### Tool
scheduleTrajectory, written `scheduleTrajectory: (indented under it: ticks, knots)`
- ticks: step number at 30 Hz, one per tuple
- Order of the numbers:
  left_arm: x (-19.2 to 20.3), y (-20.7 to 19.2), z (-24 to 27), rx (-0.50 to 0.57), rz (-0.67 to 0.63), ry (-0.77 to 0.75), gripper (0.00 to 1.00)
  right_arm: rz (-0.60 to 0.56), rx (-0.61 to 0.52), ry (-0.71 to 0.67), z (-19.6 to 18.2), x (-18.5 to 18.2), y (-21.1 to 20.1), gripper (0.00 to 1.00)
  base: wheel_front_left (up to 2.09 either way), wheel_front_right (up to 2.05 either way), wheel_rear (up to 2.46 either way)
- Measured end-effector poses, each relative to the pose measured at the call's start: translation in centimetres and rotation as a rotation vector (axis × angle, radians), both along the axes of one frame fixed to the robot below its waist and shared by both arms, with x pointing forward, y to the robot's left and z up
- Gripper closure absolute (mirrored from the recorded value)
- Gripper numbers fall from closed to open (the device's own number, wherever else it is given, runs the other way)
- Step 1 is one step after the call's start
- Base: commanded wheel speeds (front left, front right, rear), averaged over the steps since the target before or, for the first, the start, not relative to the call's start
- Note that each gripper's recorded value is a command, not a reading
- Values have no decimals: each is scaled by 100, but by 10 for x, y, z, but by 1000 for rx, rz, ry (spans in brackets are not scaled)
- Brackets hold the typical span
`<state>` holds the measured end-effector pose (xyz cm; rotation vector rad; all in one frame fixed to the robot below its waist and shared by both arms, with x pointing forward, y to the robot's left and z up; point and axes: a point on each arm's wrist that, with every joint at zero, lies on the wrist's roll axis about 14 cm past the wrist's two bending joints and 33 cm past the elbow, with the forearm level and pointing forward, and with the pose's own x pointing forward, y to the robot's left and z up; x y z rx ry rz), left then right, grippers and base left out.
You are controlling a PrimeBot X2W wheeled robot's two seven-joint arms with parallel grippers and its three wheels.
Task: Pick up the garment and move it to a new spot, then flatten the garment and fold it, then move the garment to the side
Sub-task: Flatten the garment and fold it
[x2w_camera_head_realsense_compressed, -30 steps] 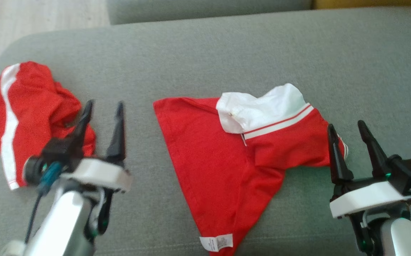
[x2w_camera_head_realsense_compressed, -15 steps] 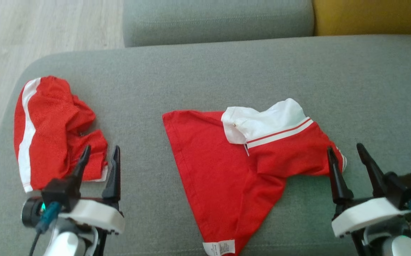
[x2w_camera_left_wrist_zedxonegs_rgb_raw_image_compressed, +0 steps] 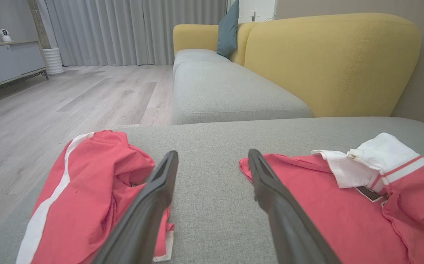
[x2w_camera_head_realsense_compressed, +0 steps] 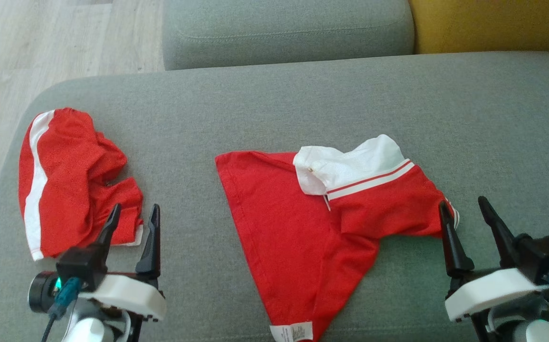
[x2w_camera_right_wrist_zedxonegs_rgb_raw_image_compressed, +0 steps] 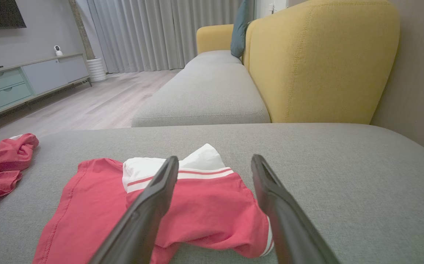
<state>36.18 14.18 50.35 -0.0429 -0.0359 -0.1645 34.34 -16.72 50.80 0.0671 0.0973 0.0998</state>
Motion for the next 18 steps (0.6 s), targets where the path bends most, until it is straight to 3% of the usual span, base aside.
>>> scheduleTrajectory:
  ticks: [10, 18]
  knots:
    - [-2, 2, -3, 12, 9, 5, 0, 0, 0, 4, -1, 1, 0, 0, 0, 0, 0]
    - [6, 2, -2, 18, 10, 1, 0, 88, -29, 149, -29, 13, 26, 0, 0, 0, 0]
